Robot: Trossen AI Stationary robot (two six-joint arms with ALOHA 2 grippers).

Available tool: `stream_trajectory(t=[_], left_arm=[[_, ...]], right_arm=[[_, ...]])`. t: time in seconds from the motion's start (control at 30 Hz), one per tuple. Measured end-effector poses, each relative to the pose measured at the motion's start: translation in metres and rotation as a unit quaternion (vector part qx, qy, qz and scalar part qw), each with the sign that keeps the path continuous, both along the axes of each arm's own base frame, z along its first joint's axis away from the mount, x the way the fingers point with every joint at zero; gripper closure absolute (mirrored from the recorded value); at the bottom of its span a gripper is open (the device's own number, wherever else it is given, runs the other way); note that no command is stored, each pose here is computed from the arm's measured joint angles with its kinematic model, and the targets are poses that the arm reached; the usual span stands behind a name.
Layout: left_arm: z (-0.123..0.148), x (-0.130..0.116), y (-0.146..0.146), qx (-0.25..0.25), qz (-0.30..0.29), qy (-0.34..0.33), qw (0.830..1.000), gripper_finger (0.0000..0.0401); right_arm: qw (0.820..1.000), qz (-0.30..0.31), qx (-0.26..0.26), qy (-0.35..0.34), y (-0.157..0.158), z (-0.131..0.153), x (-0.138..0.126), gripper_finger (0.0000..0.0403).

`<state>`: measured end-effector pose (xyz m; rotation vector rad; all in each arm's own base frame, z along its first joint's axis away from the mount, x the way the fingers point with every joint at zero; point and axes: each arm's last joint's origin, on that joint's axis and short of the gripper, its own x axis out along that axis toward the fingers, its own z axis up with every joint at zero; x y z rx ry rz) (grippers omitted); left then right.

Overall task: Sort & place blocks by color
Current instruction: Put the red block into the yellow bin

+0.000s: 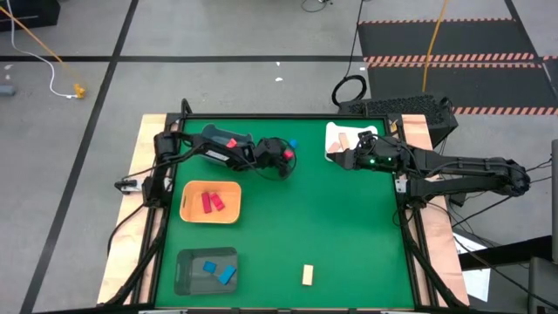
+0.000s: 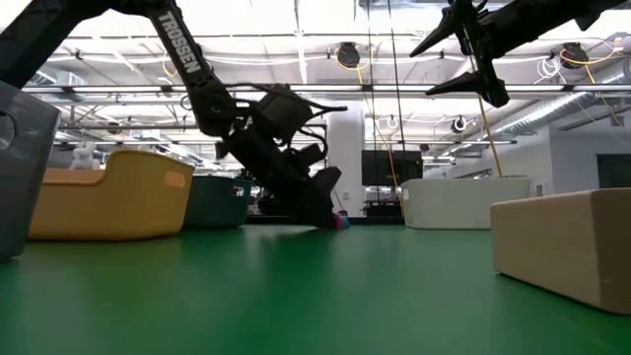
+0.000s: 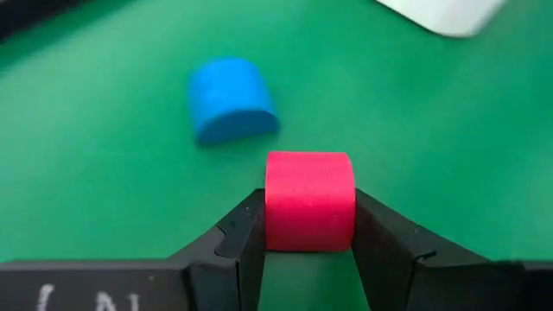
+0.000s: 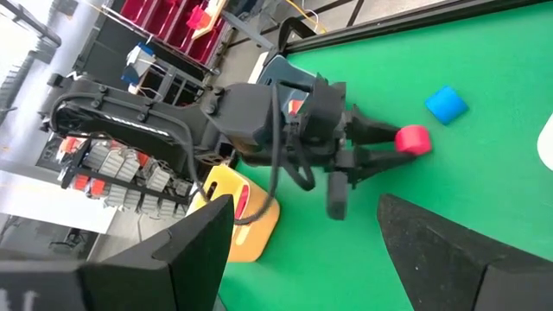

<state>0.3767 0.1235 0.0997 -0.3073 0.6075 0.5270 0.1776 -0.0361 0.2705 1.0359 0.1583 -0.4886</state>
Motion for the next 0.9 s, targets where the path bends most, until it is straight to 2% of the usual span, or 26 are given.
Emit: stream_trajectory(t=[0.13, 0.4, 0.67, 0.9], left_arm=[[0.018, -0.005, -0.004, -0.011, -0.01, 0.006, 1.0, 0.0264], [0.075, -0.024, -0.022, -0.038, -0.035, 0.013, 0.999, 0.0264], [0.124, -0.061, -0.049, -0.064, -0.033, 0.058, 0.996, 0.0264], [0.149, -0.098, -0.086, -0.1, -0.022, 0.121, 0.987, 0.0264]], right_arm=[[1.0, 0.0, 0.0, 0.0, 0.0, 0.0, 0.0, 0.0124], [1.0, 0.0, 0.0, 0.0, 0.0, 0.0, 0.0, 0.0124], [1.0, 0.0, 0.0, 0.0, 0.0, 0.0, 0.0, 0.0124], [1.0, 0.0, 0.0, 0.0, 0.0, 0.0, 0.0, 0.0124]])
